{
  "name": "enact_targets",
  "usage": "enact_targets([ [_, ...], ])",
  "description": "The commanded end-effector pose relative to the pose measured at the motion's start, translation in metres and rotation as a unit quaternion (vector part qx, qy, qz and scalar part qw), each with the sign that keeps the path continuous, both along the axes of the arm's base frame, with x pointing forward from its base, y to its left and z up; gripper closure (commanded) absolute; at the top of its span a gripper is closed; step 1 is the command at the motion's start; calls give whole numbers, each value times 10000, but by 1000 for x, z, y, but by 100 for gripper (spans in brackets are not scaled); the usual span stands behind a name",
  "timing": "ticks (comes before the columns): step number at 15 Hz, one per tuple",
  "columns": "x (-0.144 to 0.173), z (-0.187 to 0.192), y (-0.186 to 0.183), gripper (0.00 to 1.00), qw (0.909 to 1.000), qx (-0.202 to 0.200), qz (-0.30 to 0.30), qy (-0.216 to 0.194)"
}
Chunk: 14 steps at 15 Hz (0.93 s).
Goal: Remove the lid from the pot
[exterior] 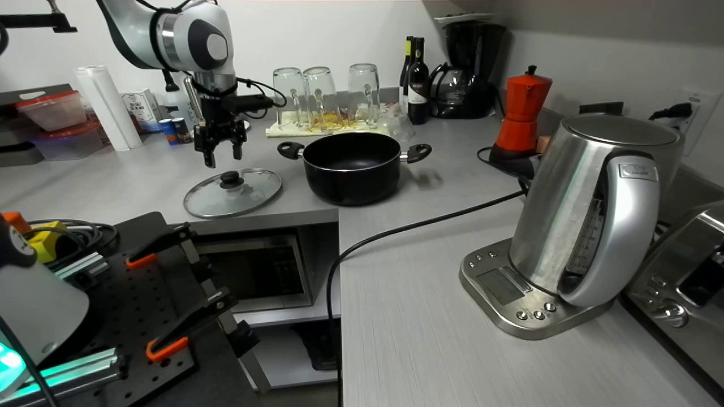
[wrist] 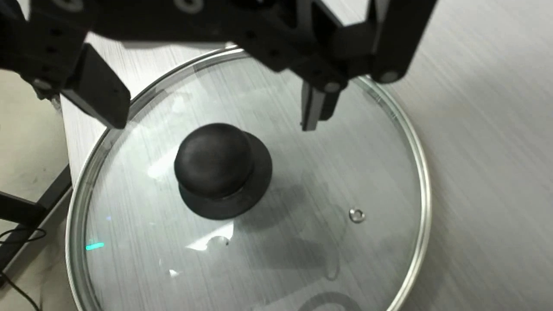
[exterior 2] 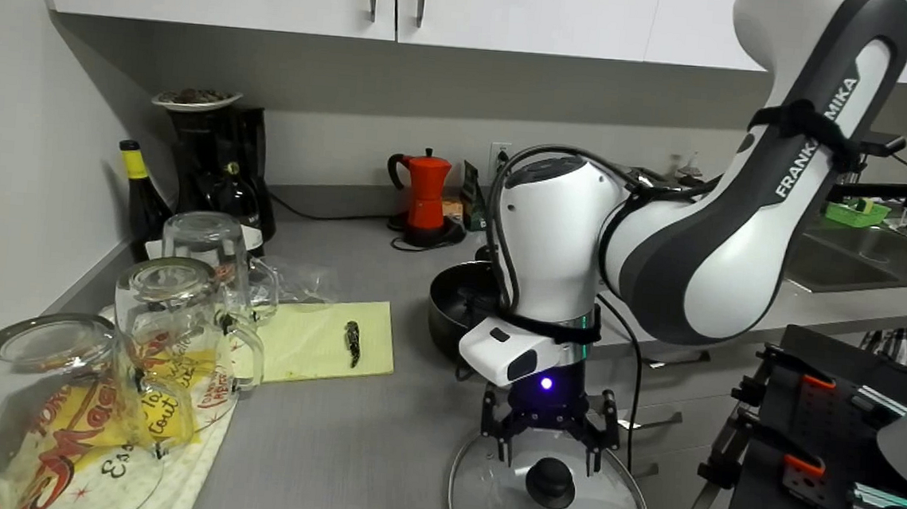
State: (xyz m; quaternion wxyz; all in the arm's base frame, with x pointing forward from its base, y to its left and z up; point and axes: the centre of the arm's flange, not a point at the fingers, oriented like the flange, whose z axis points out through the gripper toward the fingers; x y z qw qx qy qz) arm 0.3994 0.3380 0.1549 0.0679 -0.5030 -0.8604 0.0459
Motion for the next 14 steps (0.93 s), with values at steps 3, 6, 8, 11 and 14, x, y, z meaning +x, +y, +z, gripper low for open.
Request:
enact_targets([
  [3,-15,19,6,0,9998,38,27,-216],
  [6,-23,31,5,0,9994,16,44,-330],
  [8,-24,32,4,0,9994,11,44,-343],
  [11,-25,31,3,0,9994,7,45,-335],
  [14,-25,31,3,0,9994,8,45,-335],
])
